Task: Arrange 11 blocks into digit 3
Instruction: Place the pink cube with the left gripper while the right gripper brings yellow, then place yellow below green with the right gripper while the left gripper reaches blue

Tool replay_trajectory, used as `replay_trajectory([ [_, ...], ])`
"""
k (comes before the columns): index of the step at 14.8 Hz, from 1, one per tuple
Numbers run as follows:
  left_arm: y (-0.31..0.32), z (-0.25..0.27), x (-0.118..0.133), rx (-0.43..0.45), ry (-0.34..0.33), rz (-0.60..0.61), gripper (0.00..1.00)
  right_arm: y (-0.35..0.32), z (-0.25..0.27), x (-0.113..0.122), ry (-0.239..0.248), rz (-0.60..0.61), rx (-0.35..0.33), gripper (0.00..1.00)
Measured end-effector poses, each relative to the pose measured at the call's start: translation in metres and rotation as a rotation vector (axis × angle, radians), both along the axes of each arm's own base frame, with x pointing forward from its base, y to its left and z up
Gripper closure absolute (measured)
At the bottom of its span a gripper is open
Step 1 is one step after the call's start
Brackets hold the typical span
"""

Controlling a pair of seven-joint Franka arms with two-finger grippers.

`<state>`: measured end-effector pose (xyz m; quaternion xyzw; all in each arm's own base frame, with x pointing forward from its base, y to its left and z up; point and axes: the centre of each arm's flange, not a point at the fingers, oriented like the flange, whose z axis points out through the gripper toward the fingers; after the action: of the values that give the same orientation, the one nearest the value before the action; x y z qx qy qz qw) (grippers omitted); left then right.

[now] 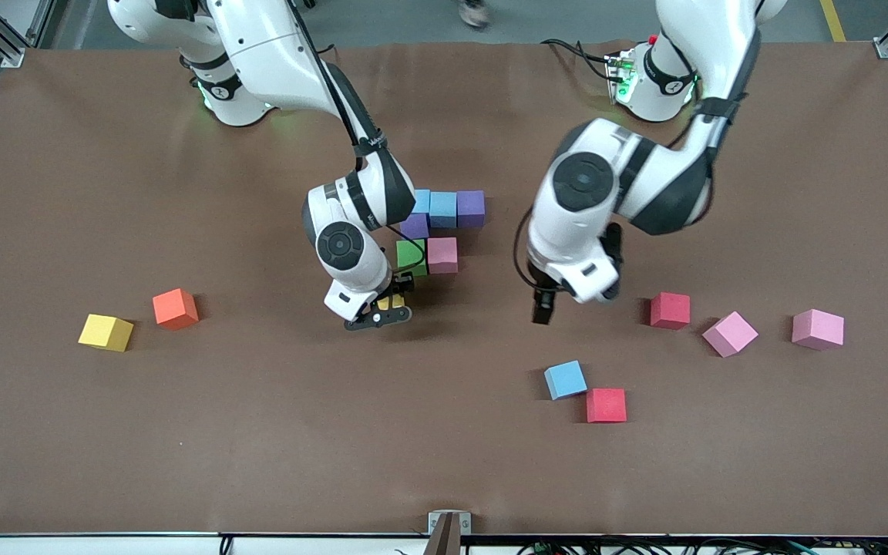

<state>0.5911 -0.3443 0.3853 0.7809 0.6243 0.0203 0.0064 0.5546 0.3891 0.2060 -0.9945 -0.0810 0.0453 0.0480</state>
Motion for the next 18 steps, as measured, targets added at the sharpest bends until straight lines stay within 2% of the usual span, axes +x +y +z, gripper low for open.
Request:
replay_trajectory([
  [4,0.037,-0.011,0.027,0.012,0.015,-0.153,0.0,0.004,-0.001,-0.002,0.013,-0.045,0.045,0.41],
  [10,0.043,-0.049,0.034,0.031,0.072,-0.51,0.0,0.039,-0.001,-0.027,0.015,-0.092,0.038,0.41],
  [13,0.047,-0.05,0.044,0.031,0.068,-0.707,0.0,0.047,-0.001,-0.033,0.019,-0.116,0.031,0.41],
  [16,0.069,-0.044,0.062,0.03,0.05,-0.794,0.0,0.049,-0.001,-0.035,0.014,-0.109,0.022,0.41],
  [18,0.075,-0.044,0.069,0.031,0.045,-0.859,0.0,0.052,-0.001,-0.037,0.008,-0.071,-0.006,0.41],
])
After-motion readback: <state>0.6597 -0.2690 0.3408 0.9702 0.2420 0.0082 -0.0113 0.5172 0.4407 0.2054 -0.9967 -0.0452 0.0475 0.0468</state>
